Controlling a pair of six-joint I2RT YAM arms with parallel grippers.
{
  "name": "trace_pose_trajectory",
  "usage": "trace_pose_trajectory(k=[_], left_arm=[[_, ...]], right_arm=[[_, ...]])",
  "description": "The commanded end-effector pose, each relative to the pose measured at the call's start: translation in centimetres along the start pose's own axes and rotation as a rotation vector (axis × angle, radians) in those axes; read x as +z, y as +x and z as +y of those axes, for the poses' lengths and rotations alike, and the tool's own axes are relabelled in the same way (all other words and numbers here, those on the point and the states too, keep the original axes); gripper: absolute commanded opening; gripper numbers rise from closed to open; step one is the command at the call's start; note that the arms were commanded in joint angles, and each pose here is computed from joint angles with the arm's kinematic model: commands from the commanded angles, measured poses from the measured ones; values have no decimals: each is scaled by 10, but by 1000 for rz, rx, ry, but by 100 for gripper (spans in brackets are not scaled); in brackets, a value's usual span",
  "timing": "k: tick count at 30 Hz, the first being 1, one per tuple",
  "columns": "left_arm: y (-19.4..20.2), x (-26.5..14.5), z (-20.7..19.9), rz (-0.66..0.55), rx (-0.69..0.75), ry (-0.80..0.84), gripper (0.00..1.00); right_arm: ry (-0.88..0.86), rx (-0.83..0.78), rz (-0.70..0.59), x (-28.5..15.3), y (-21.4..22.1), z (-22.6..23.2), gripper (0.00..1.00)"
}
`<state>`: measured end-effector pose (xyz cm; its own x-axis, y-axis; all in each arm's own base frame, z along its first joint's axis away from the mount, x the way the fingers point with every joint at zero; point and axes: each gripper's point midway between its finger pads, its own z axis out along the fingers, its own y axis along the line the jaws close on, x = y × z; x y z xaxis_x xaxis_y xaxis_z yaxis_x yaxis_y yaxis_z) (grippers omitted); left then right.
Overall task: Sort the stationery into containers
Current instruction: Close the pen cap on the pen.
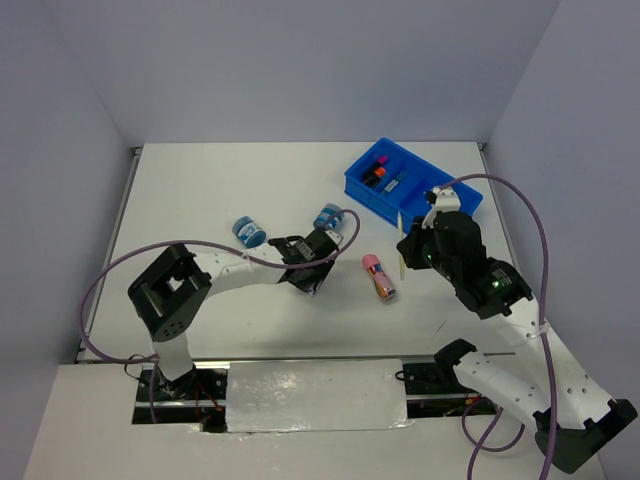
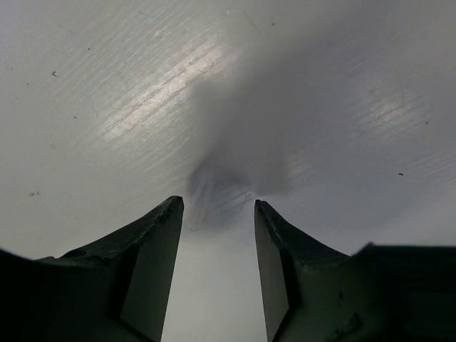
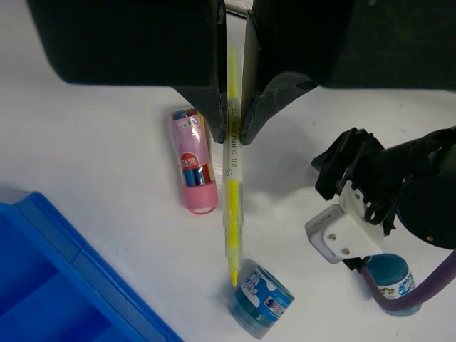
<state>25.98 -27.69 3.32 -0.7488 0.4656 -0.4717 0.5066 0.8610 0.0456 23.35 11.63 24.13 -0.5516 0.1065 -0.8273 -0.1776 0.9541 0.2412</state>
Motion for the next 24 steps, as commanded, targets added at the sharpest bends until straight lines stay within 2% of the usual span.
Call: trace_pose_trajectory(k=[1, 4, 6, 10, 16, 20, 23, 24], left_arm=[[-15, 3, 0, -32, 17, 31, 56], [-12, 7, 5, -12, 8, 31, 50], [-9, 7, 5, -12, 9, 41, 50], [1, 11, 10, 16, -3, 50, 40], [16, 20, 10, 43, -3, 52, 39], [26, 27, 6, 63, -16, 66, 31], [35, 30, 4, 87, -21, 74, 16], [38, 32, 3, 96, -20, 75, 7]], right_arm=[[-38, 18, -44, -1, -7, 6, 0], [-38, 21, -50, -1, -8, 6, 0], [-40, 20, -51, -2, -8, 6, 0], [-54, 24, -55, -2, -10, 10, 0], [-70, 32, -74, -6, -14, 12, 0], [-72, 29, -78, -8, -16, 12, 0], [-82, 27, -84, -10, -17, 14, 0], [-94, 25, -86, -10, -17, 16, 0]])
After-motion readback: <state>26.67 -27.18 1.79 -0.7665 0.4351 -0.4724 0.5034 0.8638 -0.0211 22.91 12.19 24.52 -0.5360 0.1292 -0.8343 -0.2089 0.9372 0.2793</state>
